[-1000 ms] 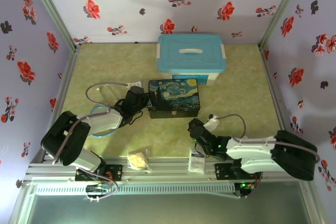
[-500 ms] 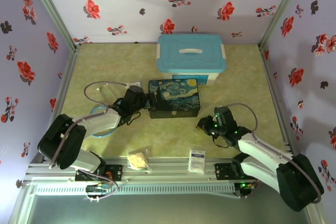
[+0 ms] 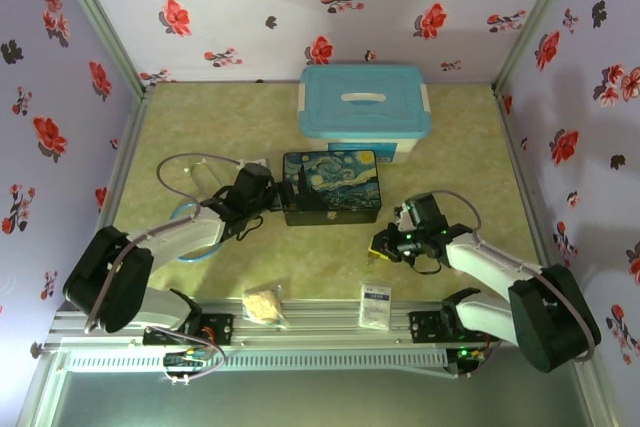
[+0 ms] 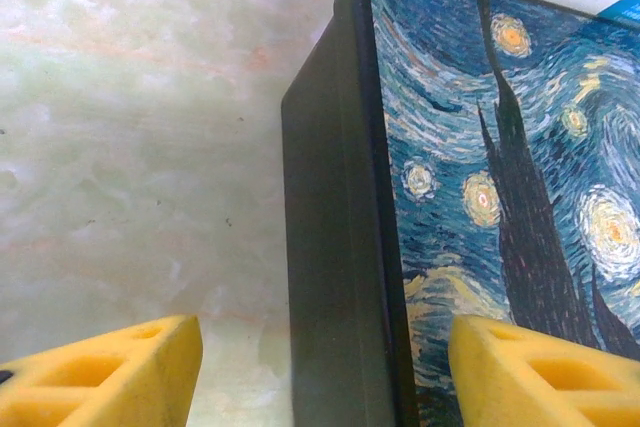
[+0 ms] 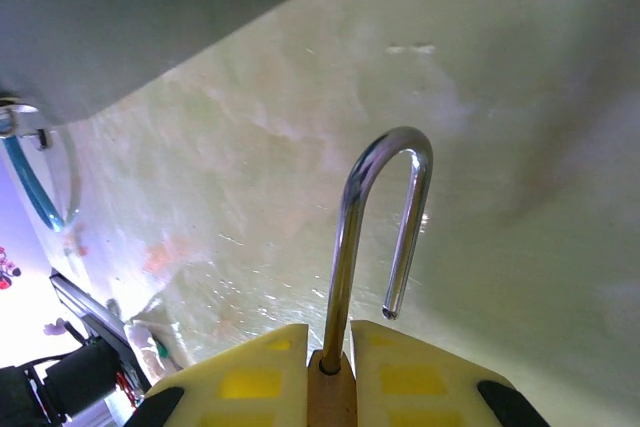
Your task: Unlock the padlock with the key
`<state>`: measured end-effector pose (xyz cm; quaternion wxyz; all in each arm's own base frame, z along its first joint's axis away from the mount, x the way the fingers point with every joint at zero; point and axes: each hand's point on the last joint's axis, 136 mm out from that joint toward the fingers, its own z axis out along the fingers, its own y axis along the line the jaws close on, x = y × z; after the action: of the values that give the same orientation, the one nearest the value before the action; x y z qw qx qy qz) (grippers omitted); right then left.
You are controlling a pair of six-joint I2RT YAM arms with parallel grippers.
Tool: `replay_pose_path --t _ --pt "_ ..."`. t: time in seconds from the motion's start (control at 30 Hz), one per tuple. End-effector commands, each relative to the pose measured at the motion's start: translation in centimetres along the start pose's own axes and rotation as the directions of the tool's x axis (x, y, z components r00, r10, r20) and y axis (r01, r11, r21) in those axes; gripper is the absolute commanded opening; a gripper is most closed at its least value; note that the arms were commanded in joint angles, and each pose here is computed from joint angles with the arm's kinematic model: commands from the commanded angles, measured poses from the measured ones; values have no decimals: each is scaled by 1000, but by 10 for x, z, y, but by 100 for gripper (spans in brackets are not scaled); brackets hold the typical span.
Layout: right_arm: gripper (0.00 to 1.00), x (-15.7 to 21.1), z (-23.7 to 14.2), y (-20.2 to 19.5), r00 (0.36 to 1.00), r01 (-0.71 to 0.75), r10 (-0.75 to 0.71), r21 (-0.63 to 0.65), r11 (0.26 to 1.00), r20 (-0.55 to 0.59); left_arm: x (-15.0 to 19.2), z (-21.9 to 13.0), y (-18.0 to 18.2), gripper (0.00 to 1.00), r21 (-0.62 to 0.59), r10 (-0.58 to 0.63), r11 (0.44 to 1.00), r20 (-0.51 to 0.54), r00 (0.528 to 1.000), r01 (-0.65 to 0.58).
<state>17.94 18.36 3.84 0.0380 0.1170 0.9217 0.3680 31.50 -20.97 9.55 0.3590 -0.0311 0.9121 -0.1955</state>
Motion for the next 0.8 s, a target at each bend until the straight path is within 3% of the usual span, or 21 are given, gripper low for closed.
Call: replay_pose_path --t 0.0,0.77 --pt "0 -2 -4 7 999 49 -49 -8 999 -15 1 -5 3 66 -9 25 1000 -12 1000 -26" --pt "0 12 0 -43 1000 -19 17 89 996 25 9 1 8 66 -16 6 1000 -21 1000 -6"
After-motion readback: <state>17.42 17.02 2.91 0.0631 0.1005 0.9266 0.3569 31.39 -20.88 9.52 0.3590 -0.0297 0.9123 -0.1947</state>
